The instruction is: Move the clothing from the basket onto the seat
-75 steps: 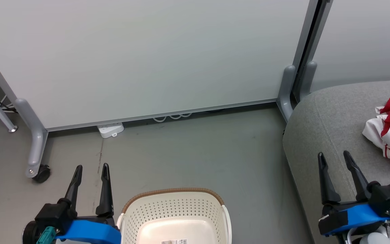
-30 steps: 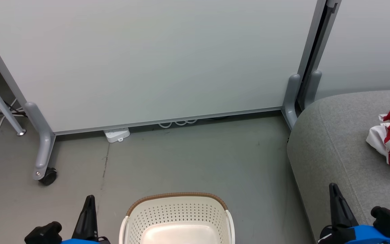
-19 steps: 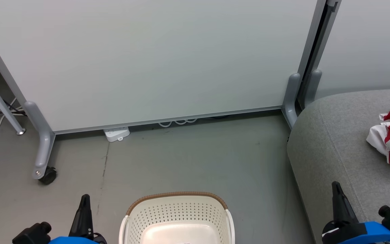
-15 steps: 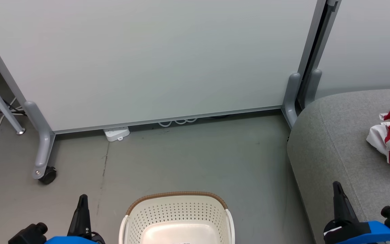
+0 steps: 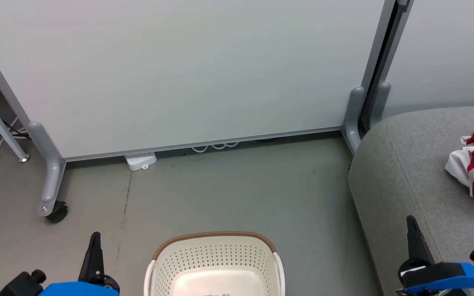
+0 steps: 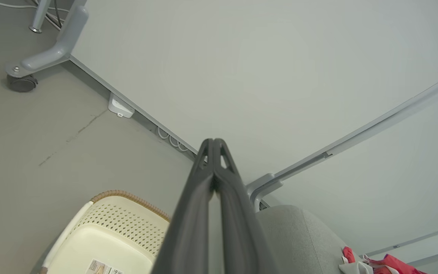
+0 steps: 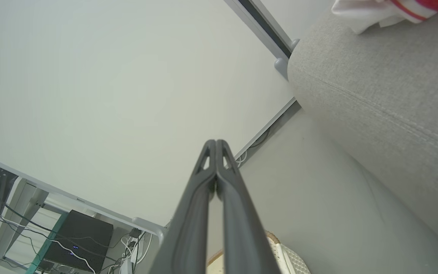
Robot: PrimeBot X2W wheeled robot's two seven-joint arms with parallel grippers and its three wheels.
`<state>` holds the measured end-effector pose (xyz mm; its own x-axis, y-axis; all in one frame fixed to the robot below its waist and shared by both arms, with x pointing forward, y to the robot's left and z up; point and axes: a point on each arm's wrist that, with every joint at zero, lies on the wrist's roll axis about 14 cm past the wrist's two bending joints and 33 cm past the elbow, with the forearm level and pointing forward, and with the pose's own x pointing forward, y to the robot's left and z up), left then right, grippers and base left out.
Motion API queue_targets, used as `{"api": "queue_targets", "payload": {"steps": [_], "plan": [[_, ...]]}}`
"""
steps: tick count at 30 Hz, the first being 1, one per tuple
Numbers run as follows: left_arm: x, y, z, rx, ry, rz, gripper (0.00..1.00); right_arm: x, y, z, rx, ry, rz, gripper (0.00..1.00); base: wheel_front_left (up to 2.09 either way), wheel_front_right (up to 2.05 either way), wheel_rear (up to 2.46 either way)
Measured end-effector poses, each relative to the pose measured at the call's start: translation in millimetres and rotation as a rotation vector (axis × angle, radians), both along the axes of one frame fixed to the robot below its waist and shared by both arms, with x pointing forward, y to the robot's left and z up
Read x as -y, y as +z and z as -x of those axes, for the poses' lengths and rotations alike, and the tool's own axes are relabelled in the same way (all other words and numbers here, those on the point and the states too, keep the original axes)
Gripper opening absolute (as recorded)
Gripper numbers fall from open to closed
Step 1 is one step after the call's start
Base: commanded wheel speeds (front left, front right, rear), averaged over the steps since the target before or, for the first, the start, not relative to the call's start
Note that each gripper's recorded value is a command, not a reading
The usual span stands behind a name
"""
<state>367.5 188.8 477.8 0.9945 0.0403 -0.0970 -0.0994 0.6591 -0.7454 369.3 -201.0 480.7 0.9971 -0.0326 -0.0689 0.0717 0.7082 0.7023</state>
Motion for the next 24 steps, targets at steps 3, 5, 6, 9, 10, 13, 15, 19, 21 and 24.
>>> {"api": "queue_targets", "payload": {"steps": [3,5,6,9,10,13,15,19,21,24], "plan": [[-1.0,0.6,-0.5,0.002,0.004,0.038,0.00,0.1,2.5,-2.0,0.006,-0.003,-0.039,0.00,0.00,0.00,0.00],[-1.3,0.5,-0.9,0.000,0.004,0.061,0.00,0.5,2.9,-2.4,0.007,-0.007,-0.064,0.00,0.00,0.00,0.00],[-1.5,0.9,-1.2,0.002,0.006,0.072,0.00,0.5,2.6,-2.4,0.004,-0.006,-0.075,0.00,0.00,0.00,0.00],[-1.9,2.0,-2.4,0.004,0.007,0.108,0.00,0.6,3.0,-3.2,0.004,-0.009,-0.115,0.00,0.00,0.00,0.00],[-1.9,1.9,-2.6,0.003,0.008,0.119,0.00,0.7,3.6,-3.7,0.006,-0.010,-0.126,0.00,0.00,0.00,0.00],[-2.3,2.3,-3.2,0.004,0.009,0.153,0.00,0.5,4.2,-4.4,0.006,-0.011,-0.162,0.00,0.00,0.00,0.00],[-2.4,3.3,-3.9,0.007,0.009,0.174,0.00,0.6,4.7,-5.0,0.007,-0.012,-0.186,0.00,0.00,0.00,0.00],[-3.1,4.1,-4.9,0.010,0.011,0.217,0.00,0.8,4.5,-5.2,0.006,-0.015,-0.231,0.00,0.00,0.00,0.00],[-3.9,4.1,-5.1,0.010,0.014,0.237,0.00,0.7,4.7,-5.5,0.005,-0.015,-0.252,0.00,0.00,0.00,0.00],[-4.5,6.0,-6.6,0.014,0.015,0.266,0.00,0.8,6.0,-6.6,0.009,-0.016,-0.285,0.00,0.00,0.00,0.00]]}}
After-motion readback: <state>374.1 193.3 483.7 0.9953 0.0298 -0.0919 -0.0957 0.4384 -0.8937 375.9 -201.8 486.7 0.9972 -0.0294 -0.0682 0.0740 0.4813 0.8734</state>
